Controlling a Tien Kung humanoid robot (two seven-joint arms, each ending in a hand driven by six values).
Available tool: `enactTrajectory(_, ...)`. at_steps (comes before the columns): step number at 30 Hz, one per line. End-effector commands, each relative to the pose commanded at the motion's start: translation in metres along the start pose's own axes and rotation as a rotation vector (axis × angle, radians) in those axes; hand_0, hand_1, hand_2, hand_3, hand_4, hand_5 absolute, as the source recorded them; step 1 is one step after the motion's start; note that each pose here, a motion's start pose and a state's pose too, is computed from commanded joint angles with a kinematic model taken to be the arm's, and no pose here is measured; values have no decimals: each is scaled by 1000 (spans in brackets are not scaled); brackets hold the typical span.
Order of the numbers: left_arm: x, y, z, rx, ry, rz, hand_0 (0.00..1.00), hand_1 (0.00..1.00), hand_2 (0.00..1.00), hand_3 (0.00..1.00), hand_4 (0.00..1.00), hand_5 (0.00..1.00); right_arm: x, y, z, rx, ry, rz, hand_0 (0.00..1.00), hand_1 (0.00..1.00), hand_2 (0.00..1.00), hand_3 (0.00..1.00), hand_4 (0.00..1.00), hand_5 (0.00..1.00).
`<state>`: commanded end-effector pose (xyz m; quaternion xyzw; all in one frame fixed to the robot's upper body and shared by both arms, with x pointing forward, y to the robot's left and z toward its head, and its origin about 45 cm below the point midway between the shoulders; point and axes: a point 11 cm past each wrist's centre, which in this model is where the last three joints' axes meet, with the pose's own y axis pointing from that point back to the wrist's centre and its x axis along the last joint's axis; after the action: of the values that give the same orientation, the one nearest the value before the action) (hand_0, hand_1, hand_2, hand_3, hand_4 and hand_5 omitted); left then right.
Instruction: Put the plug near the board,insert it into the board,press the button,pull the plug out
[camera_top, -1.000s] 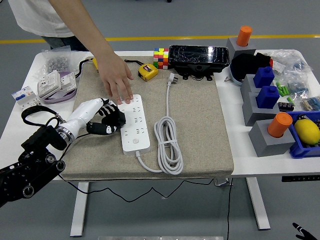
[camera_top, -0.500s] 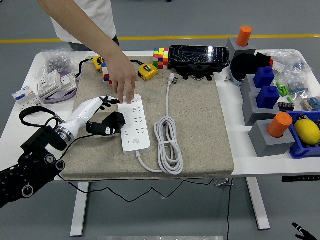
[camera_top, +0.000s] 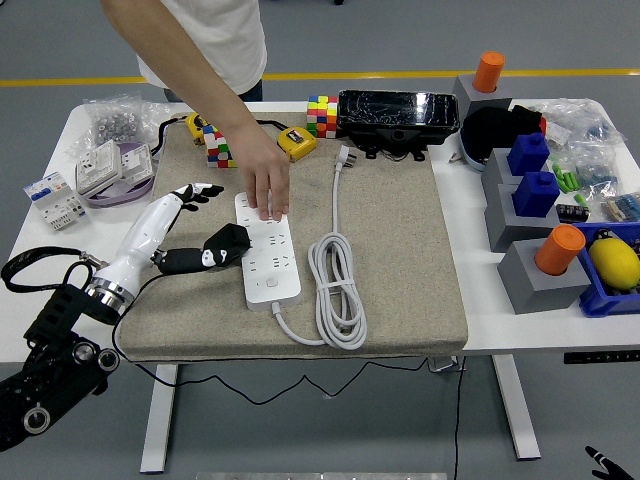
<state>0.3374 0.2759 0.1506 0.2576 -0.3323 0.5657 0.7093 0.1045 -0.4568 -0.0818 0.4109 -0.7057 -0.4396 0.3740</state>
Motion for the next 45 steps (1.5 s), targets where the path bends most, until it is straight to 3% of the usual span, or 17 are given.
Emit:
enactTrajectory(1,-2,3,-1,6,-3,-5,668,756,781,766,994,477,0,0,1,-1,1,0,580,675,687,619,986,524)
enactTrajectory(2,-4,5,-3,16,-7,-12,727,788,801,773,954,559,0,0,1,-2,1,0,579,675,687,619,986,524)
enactTrajectory(7,-17,11,-5,47,-16,-61,727,788,801,773,954,559,-1,0,-1,4,3,-3,579,675,687,619,986,524)
enactTrajectory(20,-24,6,-3,65,-28,-97,763,823,822,783,931,618,1,0,-4,7,10,1,580,675,687,620,987,524)
enactTrajectory(45,-37,-12,29,-13,-78,-180,751,789,780,750,932,635,2,1,-3,6,5,2,580,674,687,619,987,525)
